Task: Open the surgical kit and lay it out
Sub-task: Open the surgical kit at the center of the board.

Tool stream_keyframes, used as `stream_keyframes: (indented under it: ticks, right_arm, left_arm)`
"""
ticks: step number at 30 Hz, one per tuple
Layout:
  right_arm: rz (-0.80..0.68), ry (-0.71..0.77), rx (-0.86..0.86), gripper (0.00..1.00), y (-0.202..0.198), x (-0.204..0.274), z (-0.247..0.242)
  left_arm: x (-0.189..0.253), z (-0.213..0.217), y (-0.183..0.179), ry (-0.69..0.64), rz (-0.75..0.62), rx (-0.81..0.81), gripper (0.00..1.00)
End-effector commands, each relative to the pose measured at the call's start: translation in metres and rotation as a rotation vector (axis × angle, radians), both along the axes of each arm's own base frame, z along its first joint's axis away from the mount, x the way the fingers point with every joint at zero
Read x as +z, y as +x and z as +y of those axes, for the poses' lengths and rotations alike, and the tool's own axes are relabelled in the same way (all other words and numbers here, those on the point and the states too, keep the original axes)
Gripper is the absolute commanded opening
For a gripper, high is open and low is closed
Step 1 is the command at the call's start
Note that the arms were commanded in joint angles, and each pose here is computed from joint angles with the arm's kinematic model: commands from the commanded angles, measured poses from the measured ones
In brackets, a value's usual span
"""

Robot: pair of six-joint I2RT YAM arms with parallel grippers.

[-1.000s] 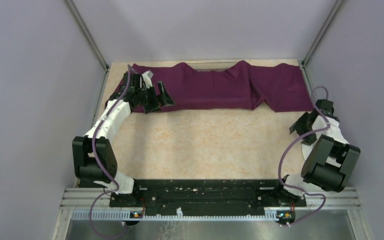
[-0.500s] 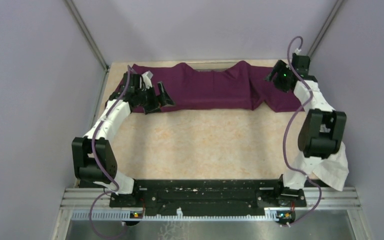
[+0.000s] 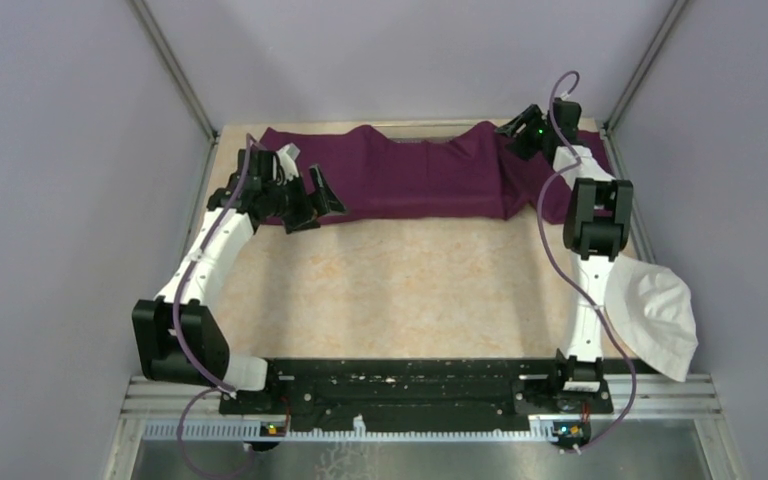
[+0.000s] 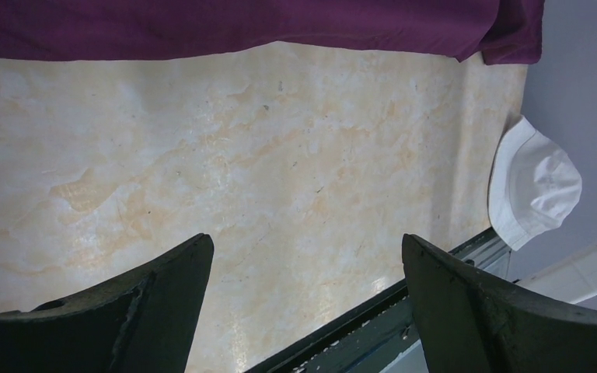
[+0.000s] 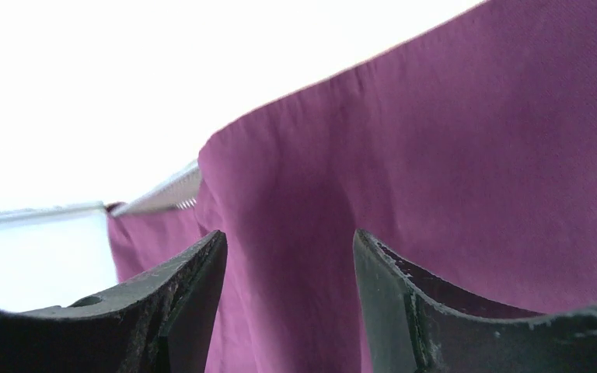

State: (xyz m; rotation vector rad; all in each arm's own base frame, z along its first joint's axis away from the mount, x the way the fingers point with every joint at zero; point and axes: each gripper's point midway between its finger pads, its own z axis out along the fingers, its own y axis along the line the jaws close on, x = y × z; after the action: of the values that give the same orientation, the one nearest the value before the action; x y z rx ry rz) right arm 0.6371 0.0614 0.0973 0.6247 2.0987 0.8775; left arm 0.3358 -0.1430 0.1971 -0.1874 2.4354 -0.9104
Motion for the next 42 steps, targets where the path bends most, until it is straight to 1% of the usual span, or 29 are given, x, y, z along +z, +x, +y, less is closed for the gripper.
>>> stream_keyframes:
  ticks: [1,8,12,15,19,20,22,24,26,27,30,37,39,40,42]
  right_arm:
    - [-0.116,0.167,-0.076,0.61,0.043,0.047,0.011]
    - [-0.025,0.189,-0.144,0.62,0.062,0.015,0.016]
    - [-0.021,0.198,-0.166,0.61,0.068,0.005,0.022]
    - [-0.006,0.221,-0.172,0.57,0.072,-0.003,0.027]
    - [-0.025,0.242,-0.178,0.51,0.079,0.003,0.029]
    - [-0.026,0.243,-0.181,0.48,0.079,0.003,0.028]
    - [-0.026,0.251,-0.179,0.36,0.08,0.003,0.029]
    - [-0.032,0.268,-0.17,0.27,0.079,0.009,0.031]
    - [-0.043,0.291,-0.155,0.12,0.079,0.017,0.035]
    - [-0.049,0.298,-0.149,0.08,0.079,0.022,0.036]
    - [-0.07,0.303,-0.131,0.0,0.076,0.039,0.038]
    - [-0.104,0.268,-0.076,0.0,0.056,0.086,0.04]
    - [-0.08,0.227,-0.063,0.0,0.046,0.093,0.037]
    - [-0.042,0.204,-0.059,0.0,0.037,0.089,0.036]
    - [-0.027,0.15,-0.029,0.0,0.02,0.095,0.035]
  left_arm:
    - [0.005,0.0,-0.017,-0.023,0.055,0.054,0.97]
    - [0.007,0.002,-0.018,-0.028,0.062,0.095,0.97]
    - [0.007,0.004,-0.02,-0.021,0.056,0.106,0.97]
    - [0.007,0.004,-0.021,-0.021,0.061,0.107,0.97]
    - [0.006,0.005,-0.022,-0.022,0.069,0.111,0.97]
    - [0.005,0.005,-0.023,-0.02,0.071,0.114,0.97]
    - [0.004,0.005,-0.024,-0.022,0.073,0.117,0.97]
    - [0.004,0.005,-0.025,-0.025,0.072,0.121,0.97]
    - [0.004,0.005,-0.025,-0.027,0.071,0.122,0.97]
    - [0.004,0.005,-0.025,-0.027,0.069,0.123,0.97]
    - [0.005,0.005,-0.024,-0.026,0.061,0.124,0.97]
    - [0.006,0.008,-0.019,-0.008,0.035,0.121,0.97]
    - [0.008,0.008,-0.015,-0.001,0.022,0.117,0.97]
    - [0.008,0.009,-0.014,0.004,0.02,0.116,0.97]
    - [0.01,0.009,-0.01,0.012,0.009,0.112,0.97]
